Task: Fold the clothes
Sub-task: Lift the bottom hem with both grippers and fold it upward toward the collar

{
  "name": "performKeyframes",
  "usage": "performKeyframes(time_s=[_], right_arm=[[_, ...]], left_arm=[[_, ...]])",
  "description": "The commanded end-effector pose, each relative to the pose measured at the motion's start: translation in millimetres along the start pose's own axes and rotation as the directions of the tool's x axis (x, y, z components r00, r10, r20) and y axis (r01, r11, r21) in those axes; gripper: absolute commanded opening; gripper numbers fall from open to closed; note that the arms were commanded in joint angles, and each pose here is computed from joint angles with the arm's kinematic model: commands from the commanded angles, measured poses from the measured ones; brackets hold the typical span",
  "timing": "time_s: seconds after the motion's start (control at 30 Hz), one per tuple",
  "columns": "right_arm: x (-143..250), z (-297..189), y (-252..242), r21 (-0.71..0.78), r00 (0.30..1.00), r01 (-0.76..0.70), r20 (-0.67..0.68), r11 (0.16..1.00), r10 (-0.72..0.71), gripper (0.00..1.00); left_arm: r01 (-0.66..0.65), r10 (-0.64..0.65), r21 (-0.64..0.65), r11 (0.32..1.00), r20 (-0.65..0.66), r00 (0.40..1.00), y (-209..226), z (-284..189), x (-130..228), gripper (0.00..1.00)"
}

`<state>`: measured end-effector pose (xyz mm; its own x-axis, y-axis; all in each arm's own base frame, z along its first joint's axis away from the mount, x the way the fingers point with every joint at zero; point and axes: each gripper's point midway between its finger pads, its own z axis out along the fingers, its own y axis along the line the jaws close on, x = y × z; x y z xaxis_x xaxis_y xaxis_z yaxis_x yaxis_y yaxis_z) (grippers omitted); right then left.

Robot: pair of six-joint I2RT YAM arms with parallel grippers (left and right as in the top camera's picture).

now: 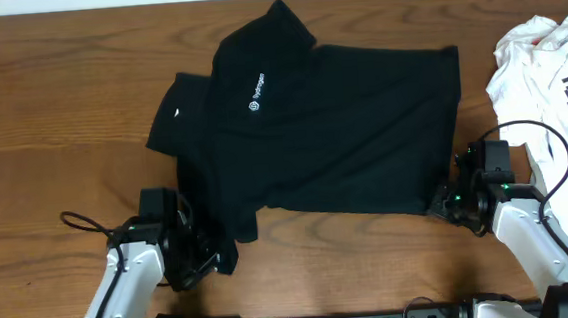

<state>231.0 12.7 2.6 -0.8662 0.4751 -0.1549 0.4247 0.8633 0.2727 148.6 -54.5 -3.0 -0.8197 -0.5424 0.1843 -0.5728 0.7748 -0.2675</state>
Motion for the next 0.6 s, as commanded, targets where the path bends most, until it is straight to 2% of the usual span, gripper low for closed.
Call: performKeyframes(time_s=[0.0, 0.17, 0.4, 0.57], right_arm=[[-7, -5, 6, -0.010, 1.000, 0.011, 0.008, 1.000, -0.011, 0.01], [-13, -20, 5, 0.036, 1.000, 0.006, -0.009, 0.999, -0.006, 0.01], [-19, -49, 2, 0.120, 0.999, 0.006, -0.045, 0.993, -0.001, 0.01], [-19, -60, 5, 0.127, 0.998, 0.005, -0.061, 0.992, 0.002, 0.01]], left_arm=[[-0.061, 0.061, -0.012, 0.998, 0.005, 0.998, -5, -10, -4, 0.06], [-0.119, 0.119, -0.009, 0.993, 0.020, 0.993, -22, -36, -13, 0.06], [-0.138, 0.158, -0.170, 0.976, 0.112, 0.981, -17, -82, -36, 0.06], [-0.169, 0.196, -0.192, 0.967, 0.130, 0.972, -22, -101, -41, 0.06]])
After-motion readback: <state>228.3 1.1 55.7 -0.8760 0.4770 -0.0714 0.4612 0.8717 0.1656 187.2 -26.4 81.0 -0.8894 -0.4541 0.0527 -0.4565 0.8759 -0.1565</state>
